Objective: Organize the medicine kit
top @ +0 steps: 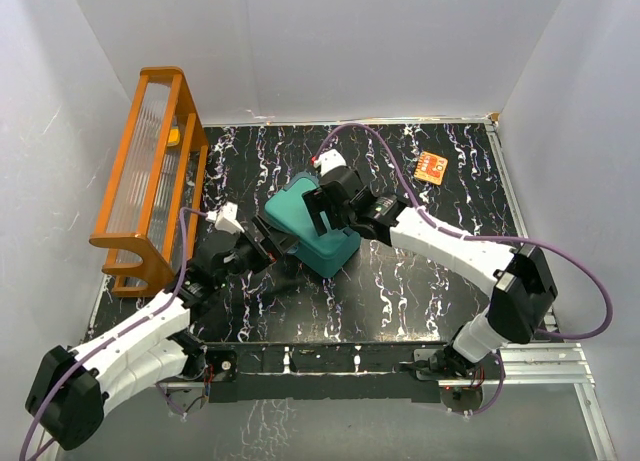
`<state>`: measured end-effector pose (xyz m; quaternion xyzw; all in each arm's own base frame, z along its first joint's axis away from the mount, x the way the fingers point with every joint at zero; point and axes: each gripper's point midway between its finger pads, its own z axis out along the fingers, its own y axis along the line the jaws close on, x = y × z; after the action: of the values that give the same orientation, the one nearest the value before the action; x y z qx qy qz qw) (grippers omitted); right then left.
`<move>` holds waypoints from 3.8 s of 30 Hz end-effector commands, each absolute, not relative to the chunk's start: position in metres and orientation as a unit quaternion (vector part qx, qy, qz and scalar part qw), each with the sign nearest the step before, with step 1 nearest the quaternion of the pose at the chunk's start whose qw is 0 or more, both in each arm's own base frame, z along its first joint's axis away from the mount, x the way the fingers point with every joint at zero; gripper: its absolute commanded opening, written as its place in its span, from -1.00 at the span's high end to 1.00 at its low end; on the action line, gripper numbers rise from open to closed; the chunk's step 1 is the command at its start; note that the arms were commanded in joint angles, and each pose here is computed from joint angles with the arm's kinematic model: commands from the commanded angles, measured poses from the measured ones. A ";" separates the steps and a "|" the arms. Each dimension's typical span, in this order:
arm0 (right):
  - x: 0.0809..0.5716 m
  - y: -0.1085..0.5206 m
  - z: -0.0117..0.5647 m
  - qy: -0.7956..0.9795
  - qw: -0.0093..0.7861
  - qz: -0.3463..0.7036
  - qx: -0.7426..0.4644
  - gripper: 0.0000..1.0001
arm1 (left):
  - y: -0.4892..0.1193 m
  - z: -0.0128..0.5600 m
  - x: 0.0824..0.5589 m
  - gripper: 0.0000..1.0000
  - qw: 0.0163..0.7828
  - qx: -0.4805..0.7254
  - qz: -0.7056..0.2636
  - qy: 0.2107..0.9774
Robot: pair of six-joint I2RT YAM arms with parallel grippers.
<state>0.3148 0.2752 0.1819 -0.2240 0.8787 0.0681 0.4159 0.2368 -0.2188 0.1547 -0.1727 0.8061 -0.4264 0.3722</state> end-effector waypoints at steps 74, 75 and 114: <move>0.311 0.244 0.162 0.885 0.439 0.032 -0.152 -0.55 | -0.235 0.182 0.250 -0.15 0.402 -0.113 -0.460 0.783; 0.311 0.244 0.161 0.885 0.439 0.031 -0.152 -0.55 | -0.235 0.181 0.251 -0.11 0.401 -0.113 -0.459 0.784; 0.337 0.256 0.237 0.850 0.513 0.064 -0.102 -0.56 | -0.252 0.191 0.258 -0.15 0.377 -0.132 -0.496 0.771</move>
<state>0.3221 0.2526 0.1920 -0.1368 0.8741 0.0473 0.4637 0.2548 -0.2473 0.1736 -0.1386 0.7860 -0.4775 0.3674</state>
